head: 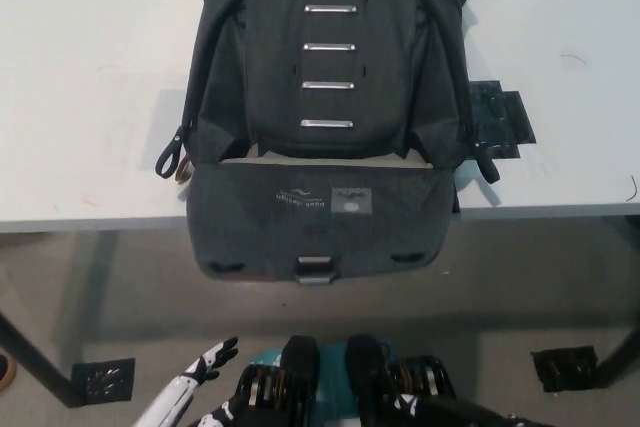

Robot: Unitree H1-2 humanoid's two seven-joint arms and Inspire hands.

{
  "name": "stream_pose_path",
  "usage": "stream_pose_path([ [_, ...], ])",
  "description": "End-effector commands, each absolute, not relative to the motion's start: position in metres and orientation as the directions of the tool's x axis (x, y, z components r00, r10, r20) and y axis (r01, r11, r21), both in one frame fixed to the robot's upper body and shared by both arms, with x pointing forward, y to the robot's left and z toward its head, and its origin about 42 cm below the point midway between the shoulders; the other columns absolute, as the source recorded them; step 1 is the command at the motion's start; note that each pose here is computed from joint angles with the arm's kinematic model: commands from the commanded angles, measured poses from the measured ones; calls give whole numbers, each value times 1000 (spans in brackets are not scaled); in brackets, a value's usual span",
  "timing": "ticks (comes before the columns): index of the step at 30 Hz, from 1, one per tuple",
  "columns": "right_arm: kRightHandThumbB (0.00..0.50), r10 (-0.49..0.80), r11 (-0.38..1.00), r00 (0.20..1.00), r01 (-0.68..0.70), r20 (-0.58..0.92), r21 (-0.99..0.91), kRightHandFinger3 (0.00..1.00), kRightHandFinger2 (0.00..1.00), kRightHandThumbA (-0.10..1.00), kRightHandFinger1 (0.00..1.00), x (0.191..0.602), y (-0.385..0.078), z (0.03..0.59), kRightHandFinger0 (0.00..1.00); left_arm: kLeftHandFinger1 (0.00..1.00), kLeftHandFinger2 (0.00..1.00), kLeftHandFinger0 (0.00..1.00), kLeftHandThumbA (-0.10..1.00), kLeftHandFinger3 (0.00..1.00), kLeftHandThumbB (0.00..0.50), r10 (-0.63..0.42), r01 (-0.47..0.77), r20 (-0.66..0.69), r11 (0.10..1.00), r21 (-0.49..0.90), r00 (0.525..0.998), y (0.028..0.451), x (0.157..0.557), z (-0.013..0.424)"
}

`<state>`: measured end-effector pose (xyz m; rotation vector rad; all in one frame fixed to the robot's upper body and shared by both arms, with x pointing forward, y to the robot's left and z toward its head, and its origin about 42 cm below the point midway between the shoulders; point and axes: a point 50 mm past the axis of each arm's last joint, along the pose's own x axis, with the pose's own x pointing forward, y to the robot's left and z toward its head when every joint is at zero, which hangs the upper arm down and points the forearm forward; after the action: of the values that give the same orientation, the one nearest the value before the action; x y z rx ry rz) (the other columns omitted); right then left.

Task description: A bag is kept in the middle of the table with its flap loosely closed and the robot uses its right hand to adjust it and opens it

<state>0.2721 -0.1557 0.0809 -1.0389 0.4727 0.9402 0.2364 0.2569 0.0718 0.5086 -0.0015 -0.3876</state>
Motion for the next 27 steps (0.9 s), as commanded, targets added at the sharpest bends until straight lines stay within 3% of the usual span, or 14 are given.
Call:
stream_pose_path([
  [1, 428, 374, 157, 637, -760, -674, -631, 1000, 1000, 1000, 1000, 286, -154, 81, 1000, 1000, 979, 1000, 837, 1000, 150, -397, 375, -69, 777, 506, 915, 260, 246, 79],
  [3, 377, 337, 167, 693, -710, -638, -684, 1000, 1000, 1000, 1000, 289, -159, 79, 1000, 1000, 986, 1000, 864, 1000, 172, -397, 377, -75, 774, 508, 915, 261, 248, 80],
  [4, 377, 330, 168, 702, -702, -631, -692, 1000, 1000, 1000, 1000, 290, -160, 80, 1000, 1000, 987, 1000, 865, 1000, 172, -398, 378, -75, 773, 509, 914, 261, 250, 81],
  [7, 306, 235, 225, 787, -615, -571, -756, 1000, 1000, 1000, 1000, 296, -187, 81, 1000, 1000, 978, 1000, 854, 1000, 163, -403, 380, -70, 769, 515, 912, 262, 251, 83],
  [12, 286, 163, 401, 884, -465, -438, -790, 1000, 1000, 1000, 1000, 305, -226, 85, 1000, 1000, 964, 1000, 867, 1000, 172, -402, 375, -63, 770, 517, 913, 264, 252, 83],
  [13, 260, 163, 472, 911, -410, -379, -781, 1000, 1000, 1000, 1000, 305, -233, 86, 1000, 1000, 963, 1000, 865, 1000, 166, -403, 374, -60, 769, 518, 913, 262, 252, 83],
  [14, 243, 154, 634, 944, -320, -291, -704, 1000, 1000, 1000, 1000, 304, -240, 86, 1000, 1000, 974, 1000, 876, 1000, 171, -402, 373, -61, 768, 520, 913, 261, 253, 83],
  [16, 238, 136, 828, 967, -230, -214, -511, 1000, 1000, 1000, 1000, 300, -245, 81, 1000, 1000, 1000, 1000, 875, 1000, 154, -386, 361, -58, 788, 499, 921, 259, 253, 81],
  [18, 233, 146, 929, 981, -181, -130, -324, 1000, 1000, 1000, 1000, 296, -243, 73, 1000, 1000, 1000, 1000, 890, 1000, 143, -360, 337, -45, 815, 471, 932, 258, 252, 81],
  [20, 225, 134, 976, 989, -144, -69, -164, 1000, 1000, 1000, 1000, 292, -237, 67, 1000, 1000, 1000, 1000, 927, 1000, 147, -330, 309, -33, 839, 448, 943, 259, 251, 81],
  [24, 190, 101, 991, 995, -100, -4, -91, 1000, 1000, 1000, 1000, 287, -229, 62, 1000, 1000, 1000, 1000, 992, 1000, 161, -282, 261, -10, 875, 407, 959, 260, 254, 82],
  [26, 143, 96, 995, 995, -95, 27, -31, 1000, 1000, 1000, 1000, 284, -228, 61, 1000, 1000, 1000, 1000, 1000, 1000, 158, -254, 232, 5, 893, 387, 967, 260, 257, 83],
  [27, 168, 83, 996, 996, -83, 31, -18, 1000, 1000, 1000, 1000, 283, -228, 62, 1000, 1000, 1000, 1000, 1000, 1000, 154, -237, 216, 10, 901, 377, 972, 260, 258, 84],
])
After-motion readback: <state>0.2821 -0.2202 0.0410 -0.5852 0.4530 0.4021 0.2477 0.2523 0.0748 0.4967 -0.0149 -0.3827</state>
